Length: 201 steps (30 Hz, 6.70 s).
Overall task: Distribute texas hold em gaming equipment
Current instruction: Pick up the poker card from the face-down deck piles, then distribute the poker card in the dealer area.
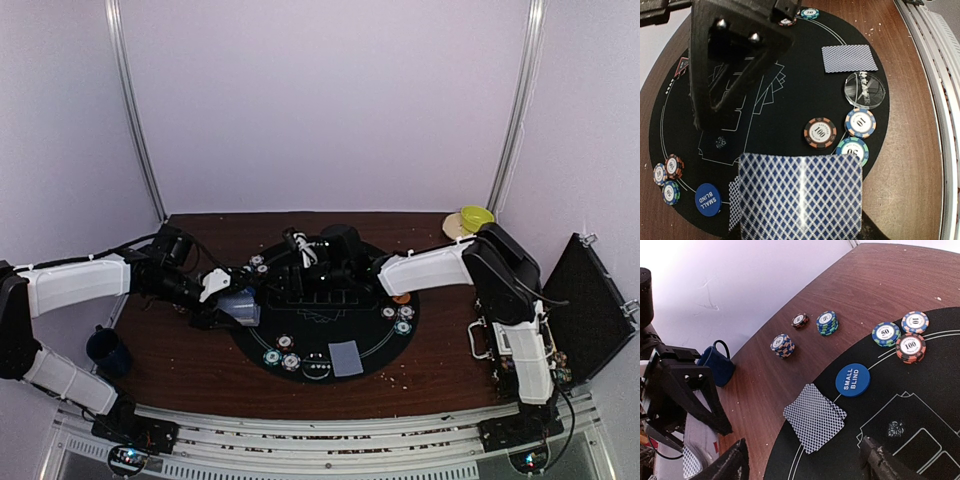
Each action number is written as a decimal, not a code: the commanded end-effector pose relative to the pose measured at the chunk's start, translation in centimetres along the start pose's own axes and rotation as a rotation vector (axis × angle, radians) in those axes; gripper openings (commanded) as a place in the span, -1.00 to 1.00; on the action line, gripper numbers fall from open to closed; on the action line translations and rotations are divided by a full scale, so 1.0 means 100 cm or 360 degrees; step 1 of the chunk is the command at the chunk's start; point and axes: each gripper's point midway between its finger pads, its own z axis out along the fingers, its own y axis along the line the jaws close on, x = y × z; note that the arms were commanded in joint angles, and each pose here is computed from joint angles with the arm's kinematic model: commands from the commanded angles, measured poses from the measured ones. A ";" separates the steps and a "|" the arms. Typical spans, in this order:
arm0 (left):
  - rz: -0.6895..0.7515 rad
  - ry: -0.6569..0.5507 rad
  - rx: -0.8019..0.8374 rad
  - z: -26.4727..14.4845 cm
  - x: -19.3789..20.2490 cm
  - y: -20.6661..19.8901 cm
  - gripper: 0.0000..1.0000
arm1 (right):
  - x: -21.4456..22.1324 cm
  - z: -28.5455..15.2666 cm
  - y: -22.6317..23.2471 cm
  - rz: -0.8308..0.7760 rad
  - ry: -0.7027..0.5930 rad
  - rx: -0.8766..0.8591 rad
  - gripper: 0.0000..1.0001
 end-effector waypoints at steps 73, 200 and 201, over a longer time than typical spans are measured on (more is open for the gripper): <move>0.0042 -0.0080 0.0090 0.003 -0.005 -0.010 -0.06 | 0.010 0.026 0.065 -0.0356 -0.0023 0.0009 0.51; 0.0008 -0.0057 0.0069 0.007 -0.002 -0.004 -0.05 | 0.171 -0.167 0.007 0.0684 -0.1357 0.1163 -1.00; 0.0006 -0.0057 0.0068 0.007 -0.002 -0.004 -0.05 | 0.172 -0.167 0.007 0.0693 -0.1361 0.1165 -1.00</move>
